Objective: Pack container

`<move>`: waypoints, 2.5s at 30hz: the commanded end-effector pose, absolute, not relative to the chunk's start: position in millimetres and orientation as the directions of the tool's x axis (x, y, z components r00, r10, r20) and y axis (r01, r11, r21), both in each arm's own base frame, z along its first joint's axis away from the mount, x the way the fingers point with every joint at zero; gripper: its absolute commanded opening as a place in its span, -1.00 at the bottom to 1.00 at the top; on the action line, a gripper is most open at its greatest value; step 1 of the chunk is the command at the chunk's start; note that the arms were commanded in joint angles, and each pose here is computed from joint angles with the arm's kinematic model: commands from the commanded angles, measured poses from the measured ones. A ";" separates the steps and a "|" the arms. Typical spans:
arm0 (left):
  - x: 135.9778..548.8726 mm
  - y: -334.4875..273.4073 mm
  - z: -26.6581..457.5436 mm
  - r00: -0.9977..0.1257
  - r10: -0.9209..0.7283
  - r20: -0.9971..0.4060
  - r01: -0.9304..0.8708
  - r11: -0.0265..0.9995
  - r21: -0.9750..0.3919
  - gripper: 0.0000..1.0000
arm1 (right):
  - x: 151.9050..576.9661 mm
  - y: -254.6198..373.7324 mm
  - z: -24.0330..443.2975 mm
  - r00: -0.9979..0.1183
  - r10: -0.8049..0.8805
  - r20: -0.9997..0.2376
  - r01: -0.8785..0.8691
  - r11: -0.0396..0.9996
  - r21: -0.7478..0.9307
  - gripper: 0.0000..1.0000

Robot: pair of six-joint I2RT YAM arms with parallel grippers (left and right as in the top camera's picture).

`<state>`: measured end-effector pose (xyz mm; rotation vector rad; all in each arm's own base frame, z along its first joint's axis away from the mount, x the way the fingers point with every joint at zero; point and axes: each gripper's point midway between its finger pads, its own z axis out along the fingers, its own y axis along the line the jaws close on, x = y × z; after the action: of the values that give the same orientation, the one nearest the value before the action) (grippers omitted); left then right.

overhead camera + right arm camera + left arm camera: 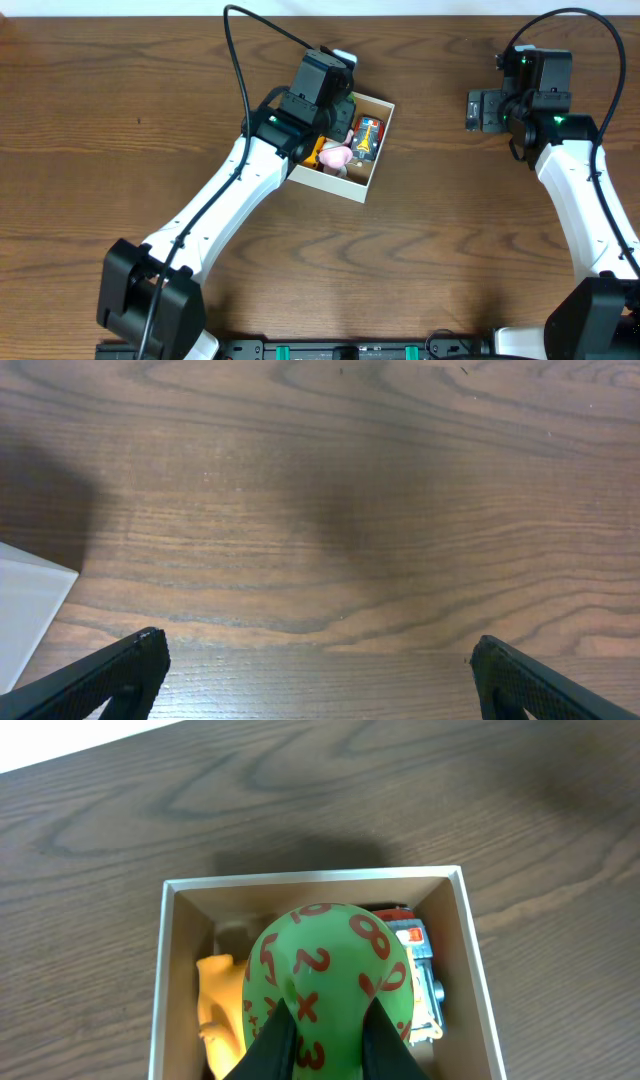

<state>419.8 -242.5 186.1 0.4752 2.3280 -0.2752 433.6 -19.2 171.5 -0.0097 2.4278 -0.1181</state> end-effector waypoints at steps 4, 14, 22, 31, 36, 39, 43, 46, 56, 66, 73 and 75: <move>434.6 -245.7 167.3 -0.677 0.249 -0.693 0.395 0.917 -0.057 -0.73 | 435.5 -21.9 180.6 -0.744 -0.020 -0.668 0.046 0.996 -0.081 0.98; 443.7 -250.6 133.9 -0.702 0.263 -0.662 0.393 0.918 -0.052 0.80 | 435.5 -21.9 180.6 -0.744 -0.020 -0.668 0.046 0.996 -0.081 0.99; 446.8 -252.4 137.2 -0.690 0.256 -0.676 0.394 0.918 -0.054 0.78 | 435.5 -21.9 180.6 -0.744 -0.020 -0.668 0.046 0.996 -0.081 0.98; 450.9 -254.9 141.8 -0.674 0.247 -0.696 0.395 0.917 -0.058 -0.49 | 435.5 -21.9 180.6 -0.744 -0.020 -0.668 0.046 0.996 -0.081 0.98; 456.1 -257.8 147.5 -0.654 0.235 -0.719 0.397 0.916 -0.061 -0.88 | 435.5 -21.9 180.6 -0.744 -0.020 -0.668 0.046 0.996 -0.081 0.98; 458.3 -259.1 149.9 -0.645 0.230 -0.729 0.398 0.915 -0.063 -0.88 | 435.5 -21.9 180.6 -0.744 -0.020 -0.668 0.046 0.996 -0.081 0.99; 459.7 -259.9 143.6 -0.650 0.233 -0.724 0.397 0.916 -0.062 -0.88 | 435.5 -21.9 180.6 -0.744 -0.020 -0.668 0.046 0.996 -0.081 0.99; 460.7 -260.5 133.9 -0.660 0.239 -0.712 0.396 0.916 -0.060 -0.88 | 435.5 -21.9 180.6 -0.744 -0.020 -0.668 0.046 0.996 -0.081 0.98; 460.5 -259.4 74.4 -0.727 0.277 -0.628 0.390 0.920 -0.046 -0.88 | 435.5 -21.9 180.6 -0.744 -0.020 -0.668 0.046 0.996 -0.081 0.98; 452.4 -253.9 44.0 -0.772 0.301 -0.560 0.385 0.922 -0.035 -0.88 | 435.5 -21.9 180.6 -0.744 -0.020 -0.668 0.046 0.996 -0.081 0.99; 449.3 -253.2 82.9 -0.746 0.288 -0.601 0.389 0.920 -0.042 -0.88 | 435.5 -21.9 180.6 -0.744 -0.020 -0.668 0.046 0.996 -0.081 0.99; 447.9 -252.6 96.1 -0.736 0.282 -0.616 0.390 0.920 -0.044 -0.88 | 435.5 -21.9 180.4 -0.744 -0.020 -0.668 0.046 0.996 -0.081 0.98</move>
<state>450.0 -254.0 75.0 0.4904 2.4727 -0.2150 433.6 -19.1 171.5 -0.0099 2.4278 -0.1176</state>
